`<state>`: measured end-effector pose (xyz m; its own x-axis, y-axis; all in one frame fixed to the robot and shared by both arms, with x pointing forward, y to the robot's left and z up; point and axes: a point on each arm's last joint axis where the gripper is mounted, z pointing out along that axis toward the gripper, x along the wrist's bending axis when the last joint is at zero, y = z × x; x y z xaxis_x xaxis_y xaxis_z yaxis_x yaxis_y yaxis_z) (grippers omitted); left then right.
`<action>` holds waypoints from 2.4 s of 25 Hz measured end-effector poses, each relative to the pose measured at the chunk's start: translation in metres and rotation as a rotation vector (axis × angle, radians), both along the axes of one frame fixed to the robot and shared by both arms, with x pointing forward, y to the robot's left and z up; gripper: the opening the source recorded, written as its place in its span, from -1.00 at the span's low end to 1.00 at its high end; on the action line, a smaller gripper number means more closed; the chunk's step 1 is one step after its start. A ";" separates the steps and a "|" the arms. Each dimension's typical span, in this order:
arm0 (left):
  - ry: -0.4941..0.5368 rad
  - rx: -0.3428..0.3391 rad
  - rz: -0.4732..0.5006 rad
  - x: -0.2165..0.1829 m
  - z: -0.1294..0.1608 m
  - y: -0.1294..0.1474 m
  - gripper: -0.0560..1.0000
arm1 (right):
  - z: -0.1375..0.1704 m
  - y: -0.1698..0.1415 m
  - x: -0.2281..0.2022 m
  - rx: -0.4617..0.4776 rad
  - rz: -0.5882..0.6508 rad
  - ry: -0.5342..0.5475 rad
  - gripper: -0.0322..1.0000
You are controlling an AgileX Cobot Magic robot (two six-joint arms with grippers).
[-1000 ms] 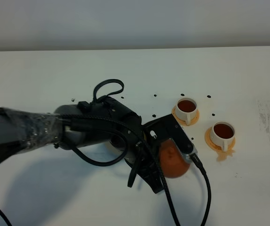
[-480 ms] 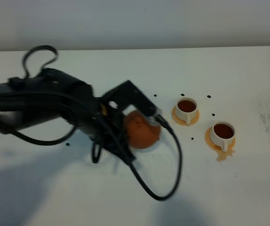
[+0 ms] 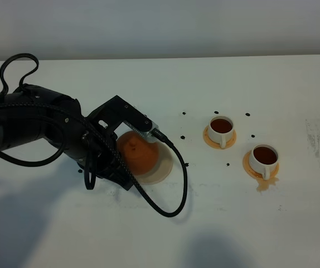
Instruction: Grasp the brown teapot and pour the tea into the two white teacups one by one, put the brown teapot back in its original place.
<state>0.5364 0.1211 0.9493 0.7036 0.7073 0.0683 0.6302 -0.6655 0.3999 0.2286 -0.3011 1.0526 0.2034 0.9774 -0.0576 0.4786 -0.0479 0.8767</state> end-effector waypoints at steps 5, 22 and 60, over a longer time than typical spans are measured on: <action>0.019 0.010 0.003 0.004 -0.013 -0.002 -0.71 | 0.000 0.000 0.000 0.000 0.000 0.000 0.06; 0.056 0.006 0.044 0.013 -0.031 -0.007 -0.71 | 0.000 0.000 0.000 0.000 0.000 0.000 0.06; -0.375 -0.167 0.547 -0.077 0.135 0.166 0.11 | 0.000 0.000 0.000 0.000 0.000 0.000 0.06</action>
<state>0.4593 0.2876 1.0845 0.1922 0.9766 0.0966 0.6569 -0.2011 0.7267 0.2286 -0.3011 1.0526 0.2034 0.9774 -0.0576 0.4786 -0.0479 0.8767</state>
